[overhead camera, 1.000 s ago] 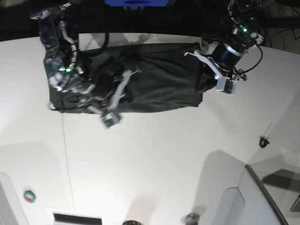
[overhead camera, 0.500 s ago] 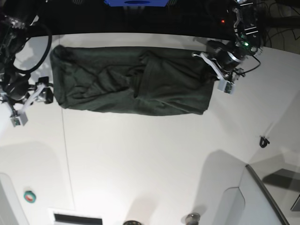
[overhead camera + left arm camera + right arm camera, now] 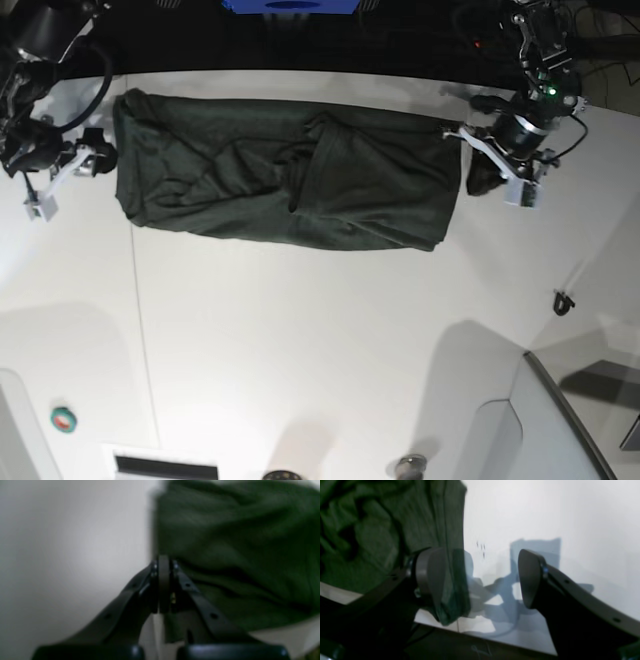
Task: Layout the t-shirt on the table in an organized manner, then fold the t-shirt properly
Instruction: 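Grasp both ends of the folded shirt and square it with both grippers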
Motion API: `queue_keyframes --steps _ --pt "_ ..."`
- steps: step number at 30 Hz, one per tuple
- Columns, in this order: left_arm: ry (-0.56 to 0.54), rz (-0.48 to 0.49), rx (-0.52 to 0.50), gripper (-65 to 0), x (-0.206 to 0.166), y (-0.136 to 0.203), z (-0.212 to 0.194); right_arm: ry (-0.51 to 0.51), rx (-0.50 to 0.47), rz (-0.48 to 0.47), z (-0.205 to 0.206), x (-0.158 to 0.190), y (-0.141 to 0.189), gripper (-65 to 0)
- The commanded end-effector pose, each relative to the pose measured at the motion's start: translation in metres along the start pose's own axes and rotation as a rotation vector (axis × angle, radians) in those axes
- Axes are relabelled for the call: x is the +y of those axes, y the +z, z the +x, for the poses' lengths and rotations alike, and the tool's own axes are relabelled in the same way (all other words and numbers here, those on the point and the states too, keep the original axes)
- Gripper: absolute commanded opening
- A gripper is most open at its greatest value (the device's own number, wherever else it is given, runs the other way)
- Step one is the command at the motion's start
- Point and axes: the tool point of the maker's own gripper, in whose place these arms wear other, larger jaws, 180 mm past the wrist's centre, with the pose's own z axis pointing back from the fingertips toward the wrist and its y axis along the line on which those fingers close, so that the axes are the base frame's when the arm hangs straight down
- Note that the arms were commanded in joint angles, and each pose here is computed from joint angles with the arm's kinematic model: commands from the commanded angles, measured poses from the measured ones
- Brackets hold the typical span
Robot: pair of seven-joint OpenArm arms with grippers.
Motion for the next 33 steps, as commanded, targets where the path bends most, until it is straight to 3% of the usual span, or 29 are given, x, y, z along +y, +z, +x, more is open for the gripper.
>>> queue_keyframes --steps 1,3,8,14,20,27,33 --pt "-0.019 0.006 -0.091 -65.0 0.004 0.006 0.029 0.011 -0.024 -0.001 0.01 -0.002 0.005 -21.2" --pt "-0.041 0.025 -0.117 -65.0 0.009 0.011 0.04 0.01 -0.006 0.0 0.006 -0.001 0.004 -16.2" --pt "-0.034 0.141 -0.065 -65.0 0.046 0.032 0.036 -0.01 -0.001 0.024 0.003 0.006 -0.002 -6.0" --pt "-0.026 0.181 0.018 -65.0 0.087 0.037 0.009 -0.063 0.065 0.094 -0.014 0.017 -0.024 -5.7" --pt "0.002 0.172 -0.061 -65.0 0.091 0.035 0.007 -0.125 0.07 0.201 -0.025 0.04 -0.035 -5.9" --pt "0.048 0.156 -0.047 -65.0 0.09 0.019 0.0 0.001 0.139 0.275 -0.046 0.085 -0.039 -6.0" --pt "0.074 0.151 -0.042 -65.0 0.091 0.012 -0.003 0.003 0.137 0.302 -0.048 0.098 -0.044 -6.0"
